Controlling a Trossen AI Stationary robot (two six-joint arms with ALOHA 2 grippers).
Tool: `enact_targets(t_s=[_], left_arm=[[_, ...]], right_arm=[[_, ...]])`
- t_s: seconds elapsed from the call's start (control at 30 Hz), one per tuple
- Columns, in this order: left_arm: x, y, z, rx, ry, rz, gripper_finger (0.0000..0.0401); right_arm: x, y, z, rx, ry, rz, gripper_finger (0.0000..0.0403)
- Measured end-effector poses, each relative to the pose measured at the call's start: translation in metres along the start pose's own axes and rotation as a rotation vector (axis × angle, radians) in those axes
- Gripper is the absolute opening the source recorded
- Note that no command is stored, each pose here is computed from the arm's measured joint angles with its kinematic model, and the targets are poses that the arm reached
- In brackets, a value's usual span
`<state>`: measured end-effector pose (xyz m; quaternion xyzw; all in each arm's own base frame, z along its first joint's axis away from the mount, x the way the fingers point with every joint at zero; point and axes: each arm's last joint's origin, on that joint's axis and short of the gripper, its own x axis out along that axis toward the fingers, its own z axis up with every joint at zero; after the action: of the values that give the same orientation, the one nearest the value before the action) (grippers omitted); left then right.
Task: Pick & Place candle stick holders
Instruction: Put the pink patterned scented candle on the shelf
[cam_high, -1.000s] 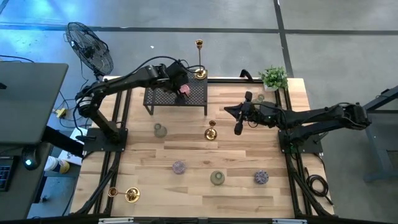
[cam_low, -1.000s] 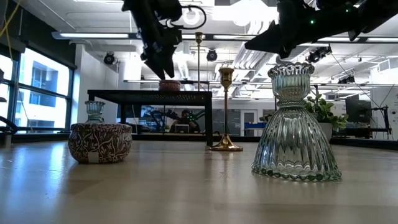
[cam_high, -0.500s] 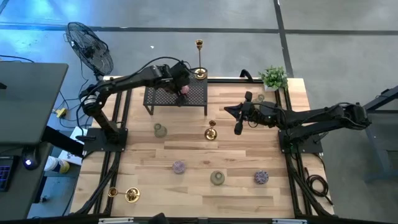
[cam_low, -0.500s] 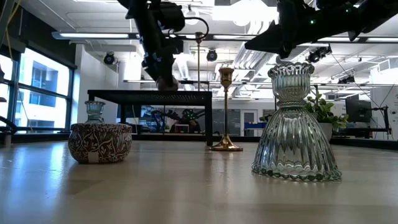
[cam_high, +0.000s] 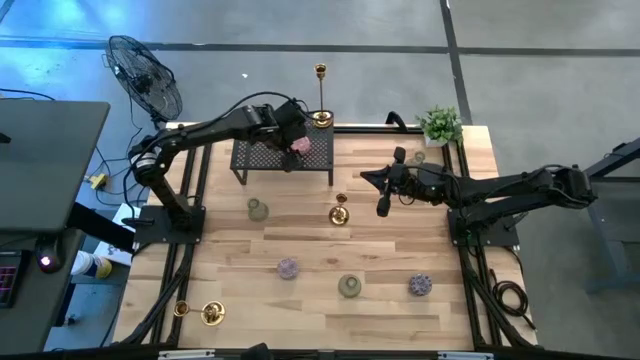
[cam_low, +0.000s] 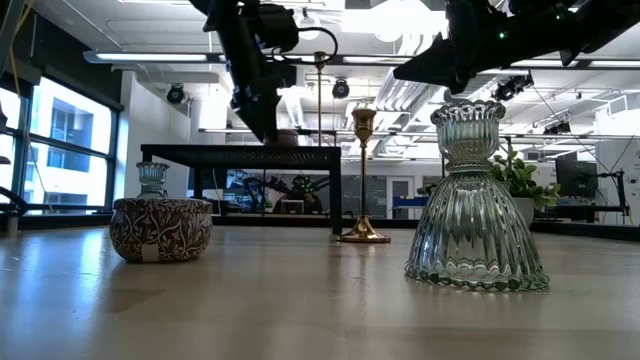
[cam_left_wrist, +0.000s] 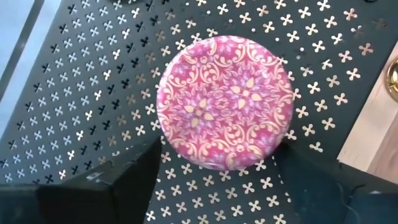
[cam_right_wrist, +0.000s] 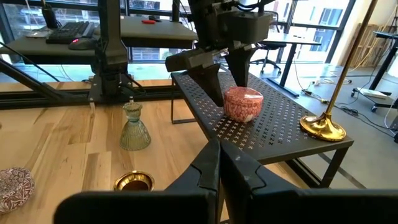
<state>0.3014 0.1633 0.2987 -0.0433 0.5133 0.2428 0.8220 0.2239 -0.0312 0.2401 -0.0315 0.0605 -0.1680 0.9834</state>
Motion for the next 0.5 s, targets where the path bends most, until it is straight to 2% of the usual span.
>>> enact_targets(t_s=[0.23,0.5], left_arm=[[0.0,0.0,0.004,-0.005,-0.037,0.005,0.0241],[0.001,0.001,0.011,-0.01,-0.107,0.007,0.0225]], right_arm=[[0.0,0.0,0.0,-0.003,0.0,0.0,0.0001],[0.0,0.0,0.0,-0.003,0.001,0.0,0.0001]])
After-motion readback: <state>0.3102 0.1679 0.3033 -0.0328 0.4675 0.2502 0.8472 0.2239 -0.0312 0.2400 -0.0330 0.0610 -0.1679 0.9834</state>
